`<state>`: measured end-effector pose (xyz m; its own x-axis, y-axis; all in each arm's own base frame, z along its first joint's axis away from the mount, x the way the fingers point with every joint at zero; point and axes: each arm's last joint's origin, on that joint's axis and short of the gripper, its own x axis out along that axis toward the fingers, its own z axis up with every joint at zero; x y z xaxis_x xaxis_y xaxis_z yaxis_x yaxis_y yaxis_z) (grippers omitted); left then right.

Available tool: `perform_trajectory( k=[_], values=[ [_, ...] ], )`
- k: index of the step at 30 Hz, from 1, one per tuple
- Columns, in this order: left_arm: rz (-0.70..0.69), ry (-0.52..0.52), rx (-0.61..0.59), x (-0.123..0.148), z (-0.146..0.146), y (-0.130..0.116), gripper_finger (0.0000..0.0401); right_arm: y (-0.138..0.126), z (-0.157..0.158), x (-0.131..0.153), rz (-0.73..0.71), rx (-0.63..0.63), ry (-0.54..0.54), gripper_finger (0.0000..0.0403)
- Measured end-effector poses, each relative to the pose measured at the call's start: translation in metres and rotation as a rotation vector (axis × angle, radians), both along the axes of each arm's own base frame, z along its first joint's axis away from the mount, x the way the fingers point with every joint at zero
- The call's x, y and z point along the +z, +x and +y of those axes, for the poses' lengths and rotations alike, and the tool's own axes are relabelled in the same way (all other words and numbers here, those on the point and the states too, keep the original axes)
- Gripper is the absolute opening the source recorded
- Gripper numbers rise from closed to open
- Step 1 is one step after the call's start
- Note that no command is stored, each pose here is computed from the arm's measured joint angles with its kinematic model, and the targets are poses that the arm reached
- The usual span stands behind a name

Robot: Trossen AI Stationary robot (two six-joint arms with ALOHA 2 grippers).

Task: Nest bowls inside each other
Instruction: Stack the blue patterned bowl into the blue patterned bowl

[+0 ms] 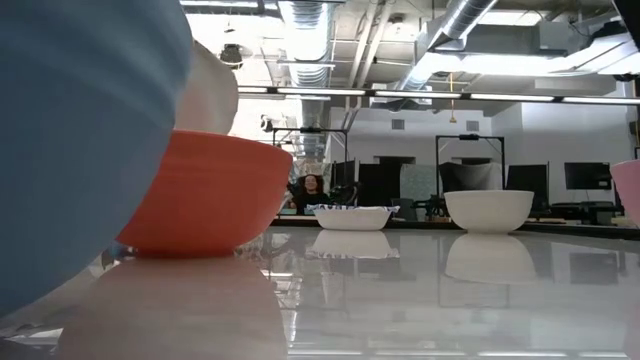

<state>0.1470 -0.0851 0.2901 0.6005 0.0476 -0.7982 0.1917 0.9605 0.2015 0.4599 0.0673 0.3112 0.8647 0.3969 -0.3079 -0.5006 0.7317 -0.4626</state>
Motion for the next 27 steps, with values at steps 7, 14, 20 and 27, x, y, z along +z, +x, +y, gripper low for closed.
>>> perform_trajectory(
  k=[7, 14, 20, 27],
  values=[
    [0.004, 0.035, -0.003, -0.001, 0.0, -0.002, 0.0, 0.003, -0.015, 0.003, -0.01, -0.031, 0.002, 0.0223],
    [0.004, 0.054, -0.028, 0.0, 0.0, -0.001, 0.0, 0.021, -0.039, -0.023, -0.002, -0.079, 0.031, 0.0223],
    [-0.005, 0.075, -0.026, 0.0, 0.001, -0.001, 0.0, 0.023, -0.046, -0.028, 0.018, -0.101, 0.056, 0.0199],
    [-0.025, 0.129, -0.057, 0.001, 0.001, 0.0, 0.0, 0.022, -0.048, -0.03, 0.055, -0.128, 0.066, 0.0088]
  ],
)
